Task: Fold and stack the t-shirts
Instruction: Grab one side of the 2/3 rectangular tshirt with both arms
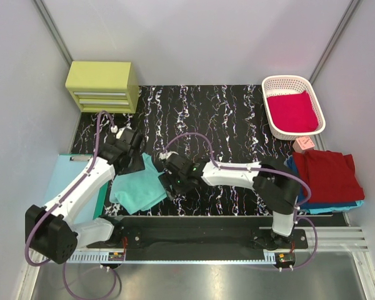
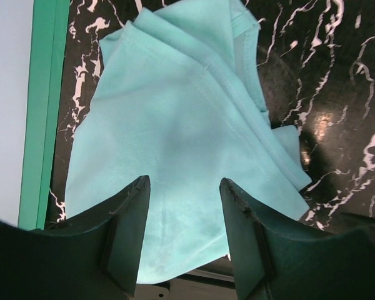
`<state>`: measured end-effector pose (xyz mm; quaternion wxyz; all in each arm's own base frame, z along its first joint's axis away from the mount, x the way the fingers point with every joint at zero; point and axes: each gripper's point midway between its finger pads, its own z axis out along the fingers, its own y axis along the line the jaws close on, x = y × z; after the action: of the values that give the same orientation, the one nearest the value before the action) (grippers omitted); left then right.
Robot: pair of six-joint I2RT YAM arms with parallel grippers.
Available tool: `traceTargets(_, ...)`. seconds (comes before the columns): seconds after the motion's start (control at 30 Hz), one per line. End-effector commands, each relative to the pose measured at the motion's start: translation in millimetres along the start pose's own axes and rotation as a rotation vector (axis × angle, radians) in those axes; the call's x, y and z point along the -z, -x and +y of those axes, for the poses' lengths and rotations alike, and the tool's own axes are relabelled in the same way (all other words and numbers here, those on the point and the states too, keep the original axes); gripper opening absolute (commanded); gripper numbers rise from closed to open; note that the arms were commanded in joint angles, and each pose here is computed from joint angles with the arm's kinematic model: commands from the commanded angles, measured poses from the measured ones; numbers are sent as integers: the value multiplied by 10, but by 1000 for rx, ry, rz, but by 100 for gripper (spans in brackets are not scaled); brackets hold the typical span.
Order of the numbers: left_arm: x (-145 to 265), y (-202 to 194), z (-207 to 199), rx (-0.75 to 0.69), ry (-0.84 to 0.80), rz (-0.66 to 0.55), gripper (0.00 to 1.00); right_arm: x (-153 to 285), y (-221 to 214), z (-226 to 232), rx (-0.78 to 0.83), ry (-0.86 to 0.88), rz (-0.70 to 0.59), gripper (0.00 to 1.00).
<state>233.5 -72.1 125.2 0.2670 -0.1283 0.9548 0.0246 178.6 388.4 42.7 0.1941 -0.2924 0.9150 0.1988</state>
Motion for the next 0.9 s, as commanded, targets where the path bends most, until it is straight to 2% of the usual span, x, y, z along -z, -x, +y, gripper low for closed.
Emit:
traceTargets(0.0, -39, 3, -49, -7, -17, -4, 54, -85, 273, 291, 8, 90, -72, 80)
traceTargets(0.27, -17, 18, -27, -7, -8, -9, 54, -157, 372, 311, 12, 86, -106, 77)
traceTargets(0.33, -26, 13, -28, -5, -5, -6, 54, -184, 379, 293, 13, 78, -106, 74)
traceTargets(0.47, -31, 6, -35, -2, -5, -1, 54, -261, 300, 254, 11, 63, -83, 58)
traceTargets(0.53, -38, 7, -36, -1, -3, 0, 54, -285, 254, 226, 5, 58, -72, 54)
traceTargets(0.8, -72, 22, -60, -5, 4, 9, 54, -368, 42, 145, -5, 42, -19, 54)
traceTargets(0.83, -79, 25, -64, -7, 5, 10, 54, -393, 2, 119, -8, 37, -8, 53)
traceTargets(0.87, -88, 24, -71, -9, 6, 15, 54, -399, -23, 124, -10, 39, -1, 46)
